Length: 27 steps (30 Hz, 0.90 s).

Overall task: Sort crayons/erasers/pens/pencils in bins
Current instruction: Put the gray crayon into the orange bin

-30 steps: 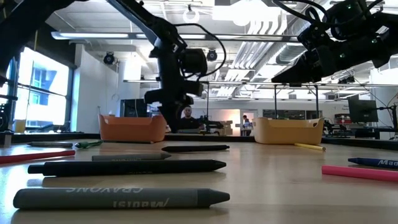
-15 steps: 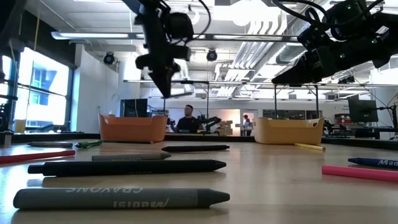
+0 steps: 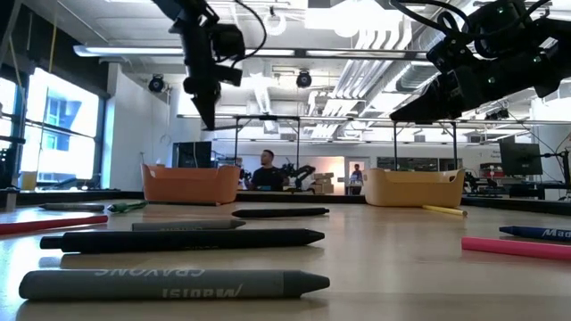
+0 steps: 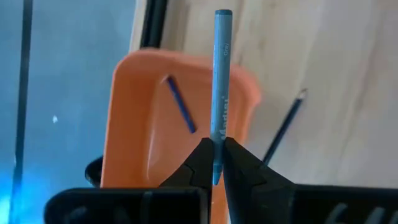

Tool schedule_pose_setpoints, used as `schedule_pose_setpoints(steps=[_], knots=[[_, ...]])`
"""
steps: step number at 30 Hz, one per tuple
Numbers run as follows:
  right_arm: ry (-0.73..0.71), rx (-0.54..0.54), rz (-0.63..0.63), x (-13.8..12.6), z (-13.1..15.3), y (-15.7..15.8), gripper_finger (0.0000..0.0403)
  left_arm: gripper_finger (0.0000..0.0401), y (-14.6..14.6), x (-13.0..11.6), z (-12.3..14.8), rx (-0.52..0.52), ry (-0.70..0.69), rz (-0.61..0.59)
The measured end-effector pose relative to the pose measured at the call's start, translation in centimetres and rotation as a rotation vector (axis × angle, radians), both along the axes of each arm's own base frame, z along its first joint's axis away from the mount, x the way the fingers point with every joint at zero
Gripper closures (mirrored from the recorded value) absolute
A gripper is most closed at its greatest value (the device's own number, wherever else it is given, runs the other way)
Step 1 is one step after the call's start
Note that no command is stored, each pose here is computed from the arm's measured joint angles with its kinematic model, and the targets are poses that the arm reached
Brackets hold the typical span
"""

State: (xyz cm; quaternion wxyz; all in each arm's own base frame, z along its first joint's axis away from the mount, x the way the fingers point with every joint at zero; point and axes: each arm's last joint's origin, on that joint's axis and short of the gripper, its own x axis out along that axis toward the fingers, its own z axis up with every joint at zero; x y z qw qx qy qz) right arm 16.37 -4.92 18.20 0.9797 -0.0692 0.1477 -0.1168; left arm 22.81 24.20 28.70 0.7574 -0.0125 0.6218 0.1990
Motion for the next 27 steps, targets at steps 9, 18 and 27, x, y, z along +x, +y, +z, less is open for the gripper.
schedule_pose_setpoints(steps=[9,18,27], knots=[[0.000,-0.001,0.000,0.0,0.0,0.0,0.0403,0.0396,2.1,-3.3,-4.4,-0.040,0.046,0.083],[-0.012,-0.004,0.000,0.0,0.1,0.0,0.0403,0.0396,3.2,-4.7,-6.8,-0.031,-0.024,0.118],[-0.012,-0.004,0.000,0.0,0.1,0.0,0.0403,0.0396,3.5,-4.4,-8.3,-0.076,0.006,0.121]])
